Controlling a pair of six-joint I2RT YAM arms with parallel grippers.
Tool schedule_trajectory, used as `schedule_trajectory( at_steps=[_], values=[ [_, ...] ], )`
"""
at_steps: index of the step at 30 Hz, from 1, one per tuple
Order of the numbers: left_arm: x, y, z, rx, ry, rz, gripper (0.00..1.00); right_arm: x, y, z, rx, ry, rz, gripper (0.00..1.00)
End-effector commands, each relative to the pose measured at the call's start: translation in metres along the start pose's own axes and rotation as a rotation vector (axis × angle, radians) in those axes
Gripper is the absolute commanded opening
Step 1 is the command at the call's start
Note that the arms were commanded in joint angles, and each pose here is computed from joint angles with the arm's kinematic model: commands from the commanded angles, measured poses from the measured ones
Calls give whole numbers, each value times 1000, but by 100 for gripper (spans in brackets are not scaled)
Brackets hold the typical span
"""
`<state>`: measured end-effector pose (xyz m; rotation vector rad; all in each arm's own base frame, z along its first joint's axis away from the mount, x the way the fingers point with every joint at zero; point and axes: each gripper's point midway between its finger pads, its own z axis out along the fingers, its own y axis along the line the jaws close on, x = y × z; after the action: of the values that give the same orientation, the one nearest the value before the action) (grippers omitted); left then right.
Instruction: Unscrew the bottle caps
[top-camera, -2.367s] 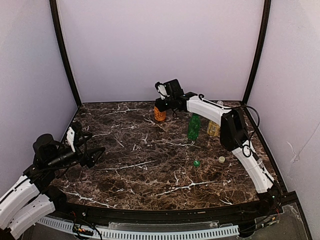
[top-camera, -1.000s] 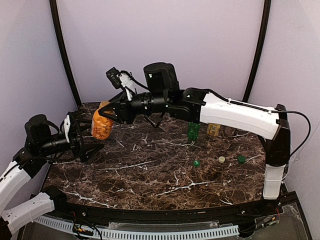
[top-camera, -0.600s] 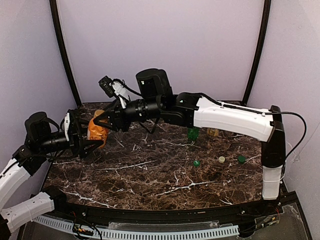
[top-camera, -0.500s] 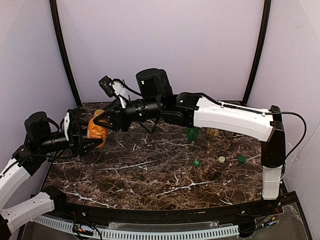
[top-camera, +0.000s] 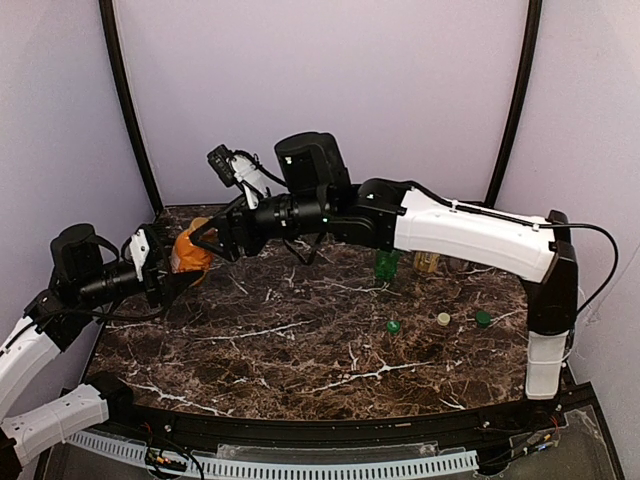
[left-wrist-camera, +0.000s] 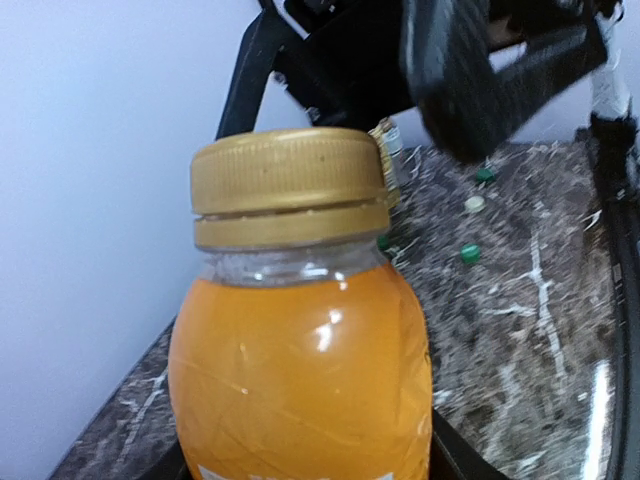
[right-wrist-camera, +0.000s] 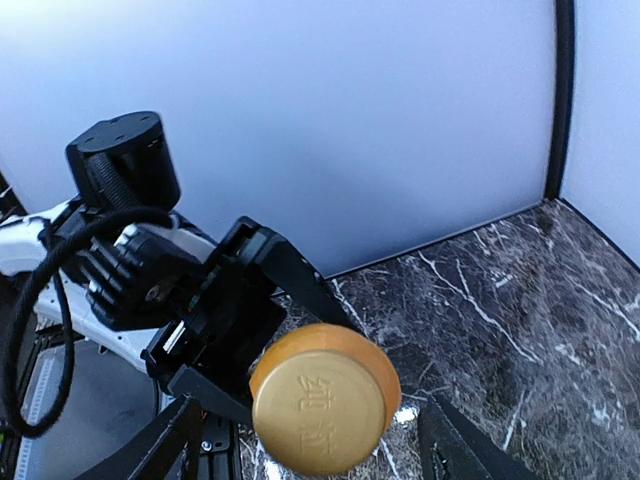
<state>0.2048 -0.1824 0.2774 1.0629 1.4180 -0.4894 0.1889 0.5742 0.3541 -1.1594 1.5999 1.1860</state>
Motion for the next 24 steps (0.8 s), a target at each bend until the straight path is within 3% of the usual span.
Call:
schedule_trajectory(
  at_steps=[1,5,11,15,18,24],
  values=[
    [14,55,-9,-305,170,433,36,-28,-29,-34,218,-43,130,74],
    [8,84,-15,-494,257,817,34,-16,-46,-34,270,-18,198,83],
    [-10,89,-13,-594,258,1162,33,-18,-46,-12,213,-18,242,85],
    [-17,88,-13,-607,249,1232,33,-10,-49,0,162,-2,303,83],
    [-15,85,-12,-599,254,1275,32,-11,-44,7,101,-13,316,75],
    [-10,83,-9,-583,254,1268,31,-7,-42,16,62,-7,340,69]
  ],
)
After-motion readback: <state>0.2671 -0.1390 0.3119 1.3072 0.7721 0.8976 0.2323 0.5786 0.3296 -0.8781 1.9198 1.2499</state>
